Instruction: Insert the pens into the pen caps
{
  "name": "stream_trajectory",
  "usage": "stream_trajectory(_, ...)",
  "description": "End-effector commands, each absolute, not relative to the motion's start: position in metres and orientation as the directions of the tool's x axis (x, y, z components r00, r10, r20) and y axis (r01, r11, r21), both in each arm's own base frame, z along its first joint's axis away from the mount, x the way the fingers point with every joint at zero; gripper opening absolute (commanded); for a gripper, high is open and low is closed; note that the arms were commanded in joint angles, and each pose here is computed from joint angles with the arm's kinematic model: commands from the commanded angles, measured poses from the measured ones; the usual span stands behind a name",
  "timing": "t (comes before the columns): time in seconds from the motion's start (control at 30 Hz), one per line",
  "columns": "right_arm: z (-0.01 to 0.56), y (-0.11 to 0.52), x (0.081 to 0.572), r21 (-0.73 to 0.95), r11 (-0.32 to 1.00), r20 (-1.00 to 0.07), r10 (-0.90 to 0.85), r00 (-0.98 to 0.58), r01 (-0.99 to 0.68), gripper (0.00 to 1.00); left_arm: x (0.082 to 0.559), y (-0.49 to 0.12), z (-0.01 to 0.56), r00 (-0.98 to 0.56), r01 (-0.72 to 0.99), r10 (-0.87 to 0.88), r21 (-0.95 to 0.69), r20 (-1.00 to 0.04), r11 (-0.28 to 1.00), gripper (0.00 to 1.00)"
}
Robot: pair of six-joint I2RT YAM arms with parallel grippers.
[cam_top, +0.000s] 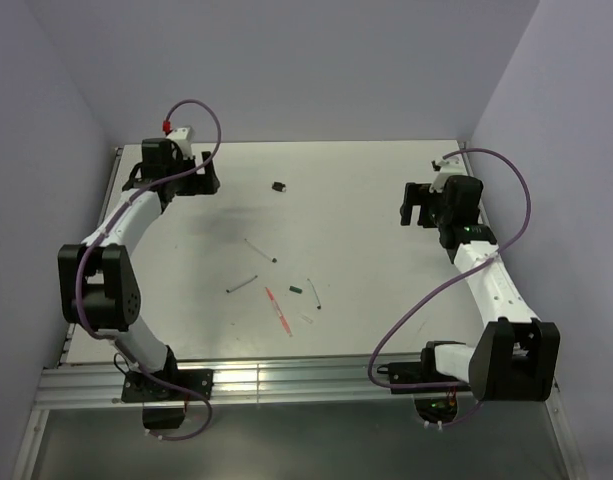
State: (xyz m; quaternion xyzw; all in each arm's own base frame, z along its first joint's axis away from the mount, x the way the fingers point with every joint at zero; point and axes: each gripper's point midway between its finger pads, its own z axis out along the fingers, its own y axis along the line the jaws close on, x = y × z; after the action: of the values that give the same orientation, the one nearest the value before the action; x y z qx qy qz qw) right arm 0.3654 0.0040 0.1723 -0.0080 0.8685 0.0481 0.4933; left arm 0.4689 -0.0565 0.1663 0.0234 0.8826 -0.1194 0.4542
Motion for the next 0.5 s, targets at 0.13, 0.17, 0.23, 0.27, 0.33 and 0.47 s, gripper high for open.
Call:
stream_trajectory(0.13, 0.183, -0.002, 0.379, 0.053, 0.998, -0.872, 0.025, -0.49, -0.044, 1.0, 0.52, -0.12, 0.181, -0.551, 0.159, -0.11, -0.233, -0.828, 0.959, 0.99)
stream_trajectory(0.17, 0.181, -0.002, 0.38, 0.052, 0.998, -0.869, 0.023, -0.494, -0.044, 1.0, 0.523, -0.129, 0.178, -0.559, 0.159, -0.112, -0.239, -0.821, 0.958, 0.99)
stream_trajectory(0.23, 0.179, -0.002, 0.38, 0.052, 0.998, -0.867, 0.024, -0.498, -0.043, 1.0, 0.536, -0.15, 0.169, -0.57, 0.141, -0.132, -0.255, -0.811, 0.956, 0.95)
stream_trajectory(0.27, 0.179, -0.003, 0.38, 0.052, 0.998, -0.867, 0.024, -0.498, -0.041, 1.0, 0.54, -0.156, 0.166, -0.567, 0.127, -0.145, -0.259, -0.811, 0.957, 0.92)
stream_trajectory(0.33, 0.177, -0.003, 0.38, 0.052, 0.998, -0.863, 0.025, -0.504, -0.04, 1.0, 0.551, -0.173, 0.159, -0.56, 0.115, -0.163, -0.271, -0.812, 0.956, 0.74)
stream_trajectory(0.47, 0.174, -0.004, 0.38, 0.063, 0.997, -0.859, 0.037, -0.511, -0.034, 1.0, 0.564, -0.202, 0.145, -0.558, 0.127, -0.188, -0.308, -0.808, 0.943, 0.59)
